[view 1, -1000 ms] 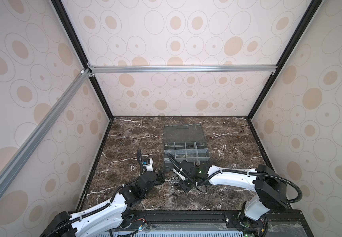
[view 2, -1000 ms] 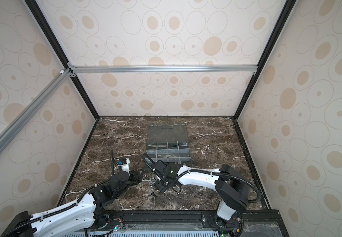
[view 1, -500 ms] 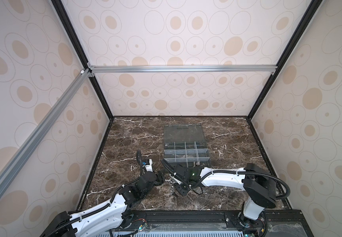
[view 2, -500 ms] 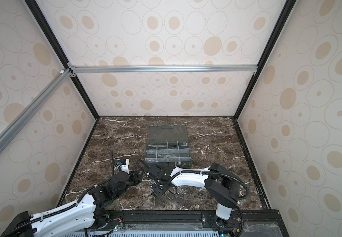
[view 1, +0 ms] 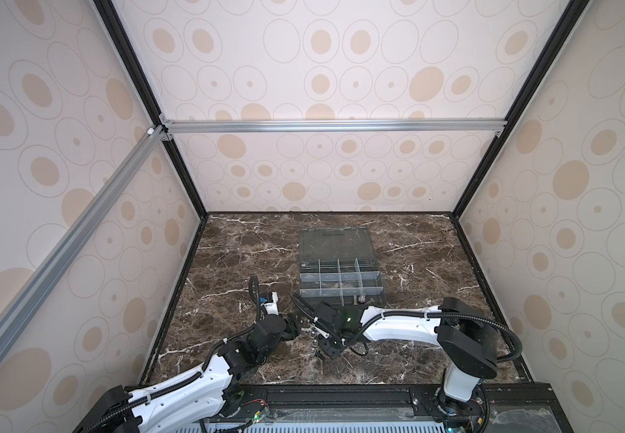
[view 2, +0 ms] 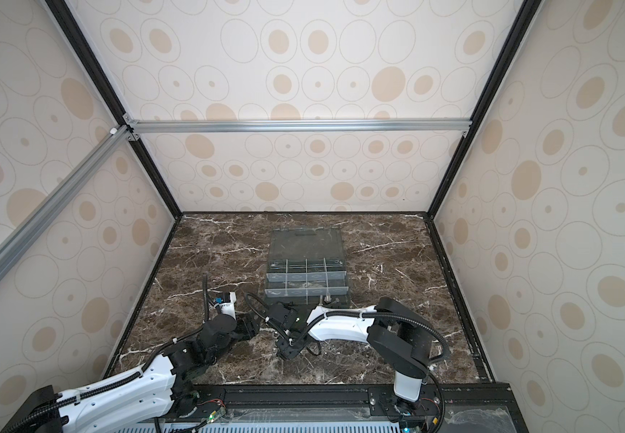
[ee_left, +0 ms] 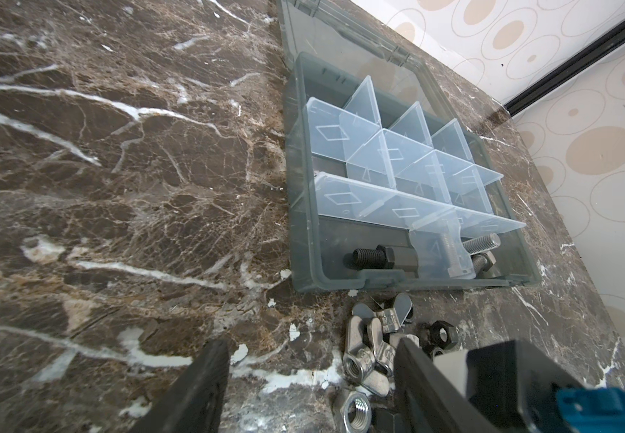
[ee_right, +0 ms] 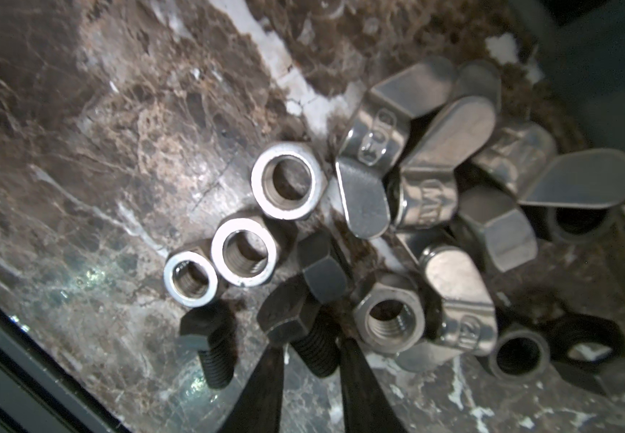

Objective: Sort the screws and nuts into containers
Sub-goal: 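Withdraw the left gripper while the right gripper reaches down onto the nut pile, then close the right gripper on a black bolt in the pile, then carry the black bolt into the nearest compartment and release with right gripper, then raise the right gripper from the box while the left gripper lowers to the pile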

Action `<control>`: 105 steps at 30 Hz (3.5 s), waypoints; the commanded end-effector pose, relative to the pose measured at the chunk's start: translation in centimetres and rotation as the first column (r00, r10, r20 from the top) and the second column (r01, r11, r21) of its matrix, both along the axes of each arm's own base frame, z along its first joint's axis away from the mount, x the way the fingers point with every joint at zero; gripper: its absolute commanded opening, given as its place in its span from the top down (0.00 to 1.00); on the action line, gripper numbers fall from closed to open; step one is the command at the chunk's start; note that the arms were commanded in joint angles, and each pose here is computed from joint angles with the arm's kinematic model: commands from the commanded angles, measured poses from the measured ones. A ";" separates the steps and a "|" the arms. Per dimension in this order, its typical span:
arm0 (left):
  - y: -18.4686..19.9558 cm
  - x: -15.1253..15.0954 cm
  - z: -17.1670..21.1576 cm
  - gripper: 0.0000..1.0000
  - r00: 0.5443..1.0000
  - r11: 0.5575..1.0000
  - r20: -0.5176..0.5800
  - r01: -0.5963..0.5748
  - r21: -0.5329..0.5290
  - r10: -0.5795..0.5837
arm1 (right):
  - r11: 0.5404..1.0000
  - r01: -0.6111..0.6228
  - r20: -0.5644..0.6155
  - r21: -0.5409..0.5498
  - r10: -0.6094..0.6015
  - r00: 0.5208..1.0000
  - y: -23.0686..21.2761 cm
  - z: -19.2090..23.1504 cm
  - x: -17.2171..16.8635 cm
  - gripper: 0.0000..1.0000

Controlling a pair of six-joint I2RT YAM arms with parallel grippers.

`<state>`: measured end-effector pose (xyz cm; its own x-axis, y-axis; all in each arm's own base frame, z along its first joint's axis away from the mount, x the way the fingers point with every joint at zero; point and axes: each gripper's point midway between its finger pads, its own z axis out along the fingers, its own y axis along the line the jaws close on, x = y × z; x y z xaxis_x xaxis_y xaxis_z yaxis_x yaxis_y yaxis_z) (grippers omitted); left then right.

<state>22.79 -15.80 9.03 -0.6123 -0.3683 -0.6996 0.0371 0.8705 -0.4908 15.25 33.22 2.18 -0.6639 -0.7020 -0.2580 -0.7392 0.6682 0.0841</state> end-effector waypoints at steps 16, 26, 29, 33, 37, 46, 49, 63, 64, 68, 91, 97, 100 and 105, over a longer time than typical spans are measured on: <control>0.0 0.5 0.1 0.30 1.000 0.999 0.002 -0.028 -0.026 0.028 | 0.998 -0.034 -0.001 -0.058 0.034 0.999 0.5 -1.3 -0.7 0.78; -0.1 0.5 0.1 0.30 1.000 0.999 0.004 -0.026 -0.030 0.026 | 0.999 -0.029 -0.002 -0.045 0.029 1.000 0.5 -1.1 -0.9 0.88; -0.2 0.6 0.1 0.30 1.000 0.999 0.004 -0.024 -0.030 0.025 | 0.999 -0.033 0.007 -0.030 0.033 0.999 0.7 -0.4 -0.8 0.89; -0.2 0.7 0.2 0.30 1.000 0.999 0.007 -0.023 -0.027 0.023 | 0.997 -0.069 0.071 -0.015 0.070 0.995 1.0 2.0 0.1 0.91; -0.3 0.8 0.5 0.30 1.000 0.999 0.015 -0.021 -0.031 0.022 | 0.990 -0.129 0.196 -0.055 0.137 0.971 0.7 5.5 2.4 0.91; -0.6 0.9 1.0 0.29 1.000 0.999 0.025 -0.013 -0.037 0.014 | 0.990 -0.125 0.310 -0.059 0.137 0.941 -0.4 9.7 9.4 0.92; -0.6 1.0 1.2 0.29 1.000 0.999 0.027 -0.012 -0.040 0.013 | 0.993 -0.107 0.314 -0.046 0.116 0.942 -0.5 9.6 11.1 0.92; -1.1 1.1 1.1 0.29 1.000 0.998 0.027 -0.002 -0.056 0.003 | 0.997 -0.040 0.312 -0.064 0.058 0.948 -0.9 7.4 14.8 0.78; -1.2 1.1 1.0 0.29 1.000 0.999 0.025 0.001 -0.052 0.000 | 0.997 -0.040 0.312 -0.060 0.057 0.949 -0.8 7.5 14.8 0.72; -1.3 1.1 0.9 0.29 1.000 0.999 0.019 0.004 -0.053 -0.003 | 0.998 -0.034 0.317 -0.052 0.049 0.947 -0.9 7.9 14.8 0.62; -3.1 2.3 2.5 0.29 0.998 0.998 0.044 0.054 -0.014 -0.053 | 0.975 0.180 0.233 0.129 -0.207 0.950 -5.7 9.9 9.8 0.59; -4.9 3.5 3.4 0.29 0.993 0.993 0.048 0.110 0.046 -0.112 | 0.948 0.280 0.207 0.153 -0.308 0.928 -8.6 9.1 7.8 0.59; -6.1 4.1 3.5 0.29 0.988 0.986 0.031 0.147 0.078 -0.150 | 0.938 0.316 0.200 0.146 -0.340 0.919 -9.9 8.8 7.1 0.59; -7.5 4.5 3.8 0.31 0.981 0.976 0.009 0.193 0.098 -0.195 | 0.916 0.374 0.181 0.142 -0.396 0.900 -11.3 8.2 6.2 0.59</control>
<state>26.88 -22.59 11.84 -0.6538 -0.2135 -0.7259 0.1807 0.8875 -0.4238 21.84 23.11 10.64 -0.7692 -0.4178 -0.4836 -0.4955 0.8677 0.0386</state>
